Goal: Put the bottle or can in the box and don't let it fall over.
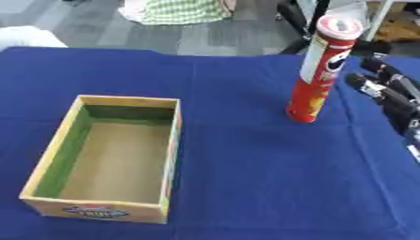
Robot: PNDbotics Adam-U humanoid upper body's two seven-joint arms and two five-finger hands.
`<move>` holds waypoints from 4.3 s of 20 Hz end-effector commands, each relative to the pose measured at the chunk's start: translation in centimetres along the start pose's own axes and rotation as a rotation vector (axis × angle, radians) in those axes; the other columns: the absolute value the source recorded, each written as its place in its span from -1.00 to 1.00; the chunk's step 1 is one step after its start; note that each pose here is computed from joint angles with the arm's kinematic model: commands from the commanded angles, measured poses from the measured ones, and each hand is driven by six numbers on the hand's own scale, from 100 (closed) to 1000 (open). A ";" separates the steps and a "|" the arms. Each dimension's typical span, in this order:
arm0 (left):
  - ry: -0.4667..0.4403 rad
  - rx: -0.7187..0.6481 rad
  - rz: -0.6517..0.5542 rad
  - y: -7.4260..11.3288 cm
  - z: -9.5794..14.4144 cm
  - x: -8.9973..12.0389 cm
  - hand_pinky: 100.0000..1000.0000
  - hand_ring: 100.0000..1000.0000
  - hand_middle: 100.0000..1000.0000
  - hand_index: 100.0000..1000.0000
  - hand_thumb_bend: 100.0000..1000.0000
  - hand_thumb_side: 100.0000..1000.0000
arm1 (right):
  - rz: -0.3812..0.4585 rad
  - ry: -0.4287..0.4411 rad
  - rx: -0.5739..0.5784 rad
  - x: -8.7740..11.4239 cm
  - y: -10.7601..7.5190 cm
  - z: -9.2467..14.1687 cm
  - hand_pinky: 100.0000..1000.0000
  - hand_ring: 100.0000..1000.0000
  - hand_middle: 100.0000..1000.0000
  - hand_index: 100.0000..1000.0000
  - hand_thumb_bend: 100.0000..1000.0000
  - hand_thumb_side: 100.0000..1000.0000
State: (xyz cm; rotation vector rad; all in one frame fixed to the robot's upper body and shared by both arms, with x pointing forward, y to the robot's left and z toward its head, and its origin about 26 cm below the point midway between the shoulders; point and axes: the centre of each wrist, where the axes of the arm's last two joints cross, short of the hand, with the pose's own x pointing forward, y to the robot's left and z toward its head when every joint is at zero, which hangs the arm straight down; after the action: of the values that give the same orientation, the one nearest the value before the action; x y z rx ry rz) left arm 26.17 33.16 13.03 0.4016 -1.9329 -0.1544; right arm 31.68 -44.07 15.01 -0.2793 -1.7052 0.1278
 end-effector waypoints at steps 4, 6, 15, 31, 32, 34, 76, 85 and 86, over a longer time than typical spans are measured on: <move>-0.022 -0.009 -0.018 0.2 -0.3 0.5 0.92 0.60 0.62 0.62 -1.00 0.24 | 0.041 -0.034 -0.007 1.3 -0.7 -0.6 0.92 1.00 1.00 0.95 1.00 -0.11; -0.023 -0.009 -0.018 0.1 -0.3 0.5 0.92 0.60 0.62 0.62 -1.00 0.24 | 0.043 -0.039 -0.008 1.4 -0.7 -0.7 0.92 1.00 1.00 0.95 1.00 -0.12; -0.031 -0.010 -0.015 0.0 -0.4 0.7 0.92 0.60 0.62 0.62 -1.00 0.25 | 0.030 -0.068 0.000 1.9 -0.5 -1.2 0.92 1.00 1.00 0.93 1.00 -0.08; -0.048 -0.010 -0.009 -0.3 -0.8 1.0 0.92 0.59 0.62 0.62 -1.00 0.26 | 0.028 -0.096 -0.014 2.6 -0.6 -1.6 0.93 1.00 1.00 0.94 1.00 -0.06; -0.049 -0.011 -0.009 -0.3 -0.8 1.1 0.92 0.59 0.62 0.62 -1.00 0.26 | 0.031 -0.097 -0.015 2.7 -0.6 -1.6 0.93 1.00 1.00 0.94 1.00 -0.06; -0.050 -0.011 -0.008 -0.4 -0.8 1.1 0.92 0.59 0.62 0.62 -1.00 0.26 | 0.034 -0.100 -0.018 2.7 -0.7 -1.6 0.93 1.00 1.00 0.95 1.00 -0.06; -0.069 -0.016 0.004 -0.8 -1.2 1.5 0.93 0.59 0.63 0.62 -1.00 0.28 | 0.048 -0.159 0.001 4.9 -1.0 -2.8 0.94 1.00 1.00 0.96 1.00 0.00; -0.077 -0.017 0.005 -0.9 -1.3 1.7 0.94 0.59 0.63 0.62 -1.00 0.28 | 0.050 -0.174 -0.004 5.6 -1.1 -3.0 0.94 1.00 1.00 0.95 1.00 0.00; -0.077 -0.017 0.005 -0.9 -1.3 1.7 0.94 0.59 0.63 0.62 -1.00 0.28 | 0.050 -0.176 -0.005 5.6 -1.1 -3.1 0.94 1.00 1.00 0.95 1.00 0.00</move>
State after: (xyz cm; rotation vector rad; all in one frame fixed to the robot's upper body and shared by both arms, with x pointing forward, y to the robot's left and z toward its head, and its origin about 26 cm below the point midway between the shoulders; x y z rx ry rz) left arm 27.08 31.79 13.97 0.3744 -1.9838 -0.1635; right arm 34.03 -43.17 19.17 -0.2766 -1.8461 0.1685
